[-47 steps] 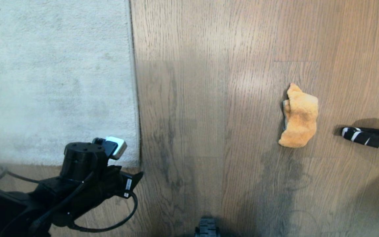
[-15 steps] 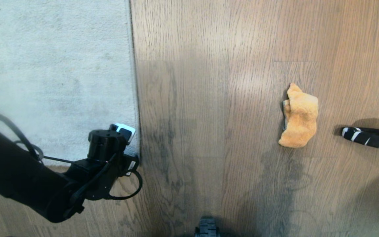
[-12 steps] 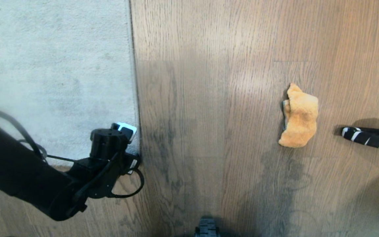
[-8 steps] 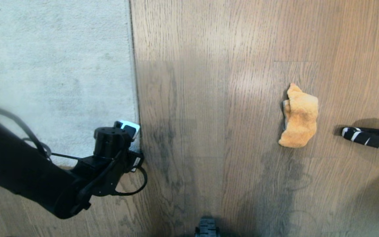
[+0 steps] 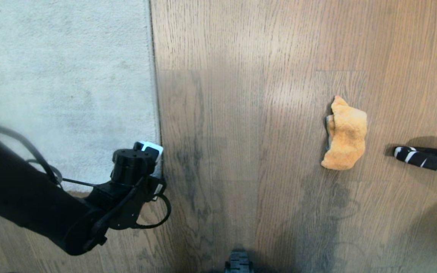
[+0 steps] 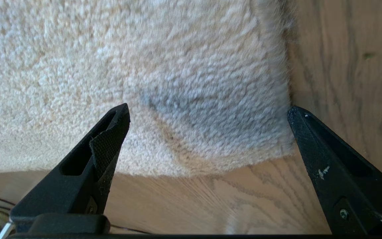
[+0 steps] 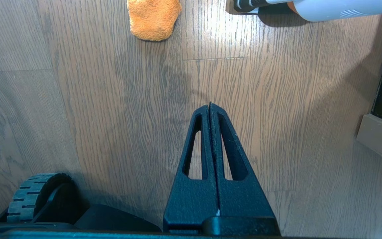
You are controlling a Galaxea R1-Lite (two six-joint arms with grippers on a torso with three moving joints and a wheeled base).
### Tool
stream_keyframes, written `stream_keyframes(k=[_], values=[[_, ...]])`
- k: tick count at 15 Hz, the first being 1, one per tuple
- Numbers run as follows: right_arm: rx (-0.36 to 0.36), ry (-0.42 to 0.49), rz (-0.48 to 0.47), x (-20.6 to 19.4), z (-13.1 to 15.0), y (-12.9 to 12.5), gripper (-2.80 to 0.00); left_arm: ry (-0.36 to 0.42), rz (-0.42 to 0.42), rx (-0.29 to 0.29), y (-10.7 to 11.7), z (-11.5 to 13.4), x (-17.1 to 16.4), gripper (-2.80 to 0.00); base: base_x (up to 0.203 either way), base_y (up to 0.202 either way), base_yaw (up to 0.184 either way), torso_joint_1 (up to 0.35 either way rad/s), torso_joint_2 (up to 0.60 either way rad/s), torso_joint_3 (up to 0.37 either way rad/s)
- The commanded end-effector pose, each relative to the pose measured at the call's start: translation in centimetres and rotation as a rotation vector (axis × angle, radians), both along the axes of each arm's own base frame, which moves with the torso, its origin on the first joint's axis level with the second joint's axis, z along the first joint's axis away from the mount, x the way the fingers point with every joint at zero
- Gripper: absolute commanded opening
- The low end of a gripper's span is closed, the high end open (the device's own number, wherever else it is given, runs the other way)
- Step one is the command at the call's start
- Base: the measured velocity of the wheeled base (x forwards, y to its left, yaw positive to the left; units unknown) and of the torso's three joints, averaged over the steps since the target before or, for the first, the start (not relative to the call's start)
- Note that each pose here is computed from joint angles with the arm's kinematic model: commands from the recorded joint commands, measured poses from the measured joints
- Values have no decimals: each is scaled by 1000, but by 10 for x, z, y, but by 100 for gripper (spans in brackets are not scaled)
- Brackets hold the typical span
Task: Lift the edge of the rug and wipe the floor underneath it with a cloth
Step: Lift up the carpet
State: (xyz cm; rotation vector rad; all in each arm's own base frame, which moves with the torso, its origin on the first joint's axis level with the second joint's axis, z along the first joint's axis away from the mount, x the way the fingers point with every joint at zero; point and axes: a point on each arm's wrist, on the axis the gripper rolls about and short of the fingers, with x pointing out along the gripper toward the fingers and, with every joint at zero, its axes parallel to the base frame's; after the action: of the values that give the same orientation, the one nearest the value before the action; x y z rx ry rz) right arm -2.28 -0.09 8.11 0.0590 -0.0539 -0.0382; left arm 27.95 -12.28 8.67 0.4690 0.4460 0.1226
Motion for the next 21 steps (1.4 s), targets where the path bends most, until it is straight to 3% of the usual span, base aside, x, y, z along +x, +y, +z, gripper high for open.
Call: stream_keyframes(k=[1,9,14,21], values=[[0,-1,0,0,0,0,-280,10,18,17,2,-4,-3,0,0,0,0,0,0,0],[0,-1,0,0,0,0,-280,36,32,60,10,-11,-2,0,0,0,0,0,0,0],[0,-1,0,0,0,0,-280,-46,26,10,3,-10,8,0,0,0,0,0,0,0],[0,-1,0,0,0,0,-280,-46,23,0,2,-12,7,0,0,0,0,0,0,0]])
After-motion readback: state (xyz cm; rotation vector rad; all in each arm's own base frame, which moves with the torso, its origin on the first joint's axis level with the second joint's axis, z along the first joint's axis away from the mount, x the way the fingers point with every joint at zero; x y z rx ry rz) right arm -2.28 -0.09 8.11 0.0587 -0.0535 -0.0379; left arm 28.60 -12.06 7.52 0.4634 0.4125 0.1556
